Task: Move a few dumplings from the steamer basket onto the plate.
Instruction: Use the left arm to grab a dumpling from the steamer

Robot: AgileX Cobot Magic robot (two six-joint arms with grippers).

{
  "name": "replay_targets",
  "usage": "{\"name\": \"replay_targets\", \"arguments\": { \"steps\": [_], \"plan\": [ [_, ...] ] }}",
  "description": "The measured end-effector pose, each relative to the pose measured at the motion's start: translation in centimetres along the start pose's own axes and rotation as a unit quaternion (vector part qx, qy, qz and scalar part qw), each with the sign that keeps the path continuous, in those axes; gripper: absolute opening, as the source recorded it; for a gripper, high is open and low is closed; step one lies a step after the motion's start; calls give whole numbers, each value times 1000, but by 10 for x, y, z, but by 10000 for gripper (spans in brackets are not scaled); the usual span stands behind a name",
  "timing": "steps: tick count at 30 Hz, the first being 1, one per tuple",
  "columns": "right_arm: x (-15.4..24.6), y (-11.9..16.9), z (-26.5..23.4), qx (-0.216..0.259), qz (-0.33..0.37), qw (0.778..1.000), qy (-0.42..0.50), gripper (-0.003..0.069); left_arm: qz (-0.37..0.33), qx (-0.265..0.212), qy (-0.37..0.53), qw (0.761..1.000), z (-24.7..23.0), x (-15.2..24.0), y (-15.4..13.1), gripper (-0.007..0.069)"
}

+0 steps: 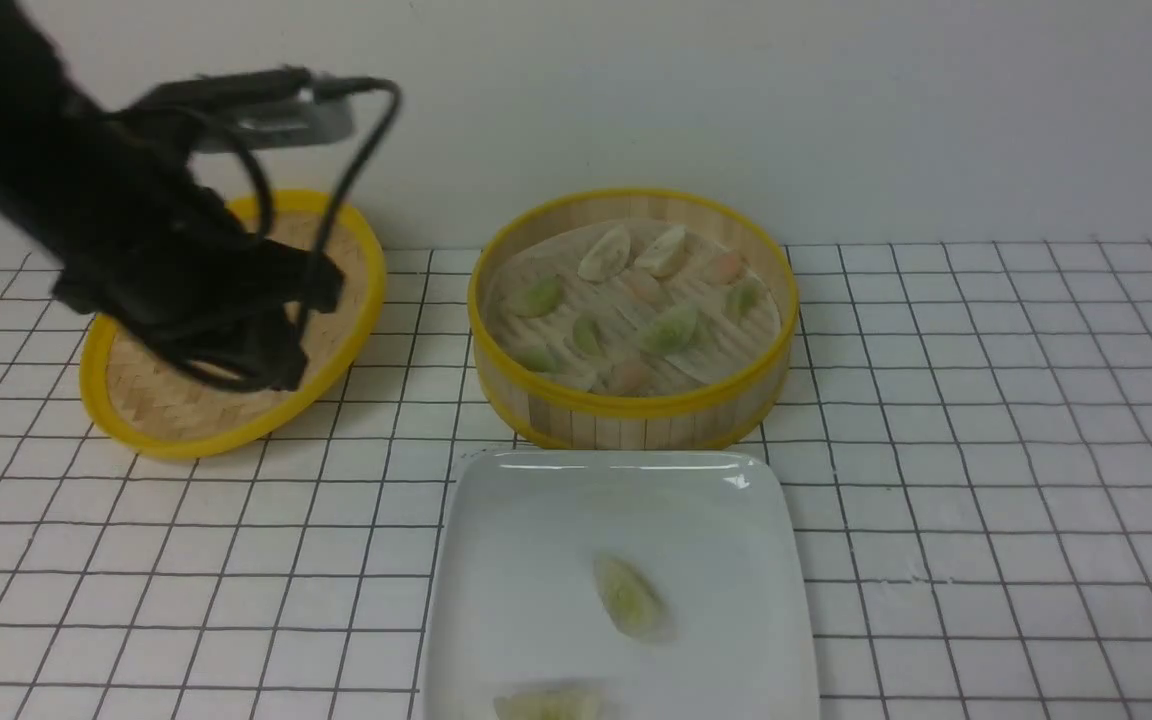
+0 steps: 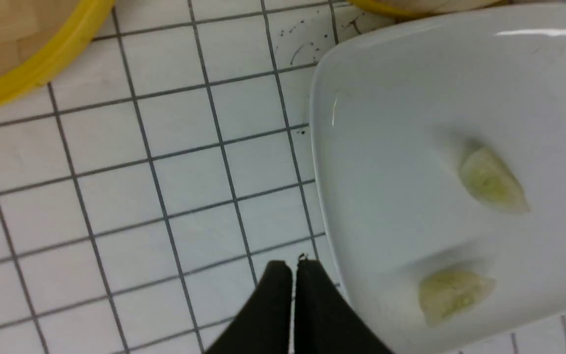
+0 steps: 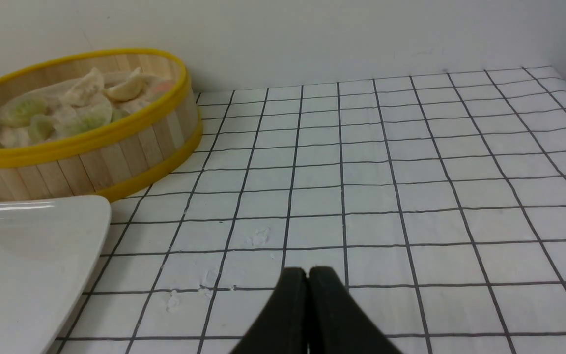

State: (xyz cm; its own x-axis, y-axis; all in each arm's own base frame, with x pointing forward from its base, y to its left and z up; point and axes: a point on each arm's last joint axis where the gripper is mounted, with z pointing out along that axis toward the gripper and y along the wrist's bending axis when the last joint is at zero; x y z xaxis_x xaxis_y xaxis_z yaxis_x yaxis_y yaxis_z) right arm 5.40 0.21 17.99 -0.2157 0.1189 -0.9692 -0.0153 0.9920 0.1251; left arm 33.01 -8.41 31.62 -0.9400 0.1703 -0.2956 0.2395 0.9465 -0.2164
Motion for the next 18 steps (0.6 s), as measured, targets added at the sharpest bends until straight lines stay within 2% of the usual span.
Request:
{"name": "replay_targets", "arguments": {
  "steps": [4, 10, 18],
  "plan": [
    [0, 0, 0, 0, 0, 1000, 0, -14, 49, -35, 14, 998, 31, -42, -30, -6],
    [0, 0, 0, 0, 0, 1000, 0, -14, 86, -42, -28, 995, 62, -94, -61, -6],
    [0, 0, 0, 0, 0, 1000, 0, -14, 77, -37, -40, 996, 111, -128, -63, -3]
  ]
}}
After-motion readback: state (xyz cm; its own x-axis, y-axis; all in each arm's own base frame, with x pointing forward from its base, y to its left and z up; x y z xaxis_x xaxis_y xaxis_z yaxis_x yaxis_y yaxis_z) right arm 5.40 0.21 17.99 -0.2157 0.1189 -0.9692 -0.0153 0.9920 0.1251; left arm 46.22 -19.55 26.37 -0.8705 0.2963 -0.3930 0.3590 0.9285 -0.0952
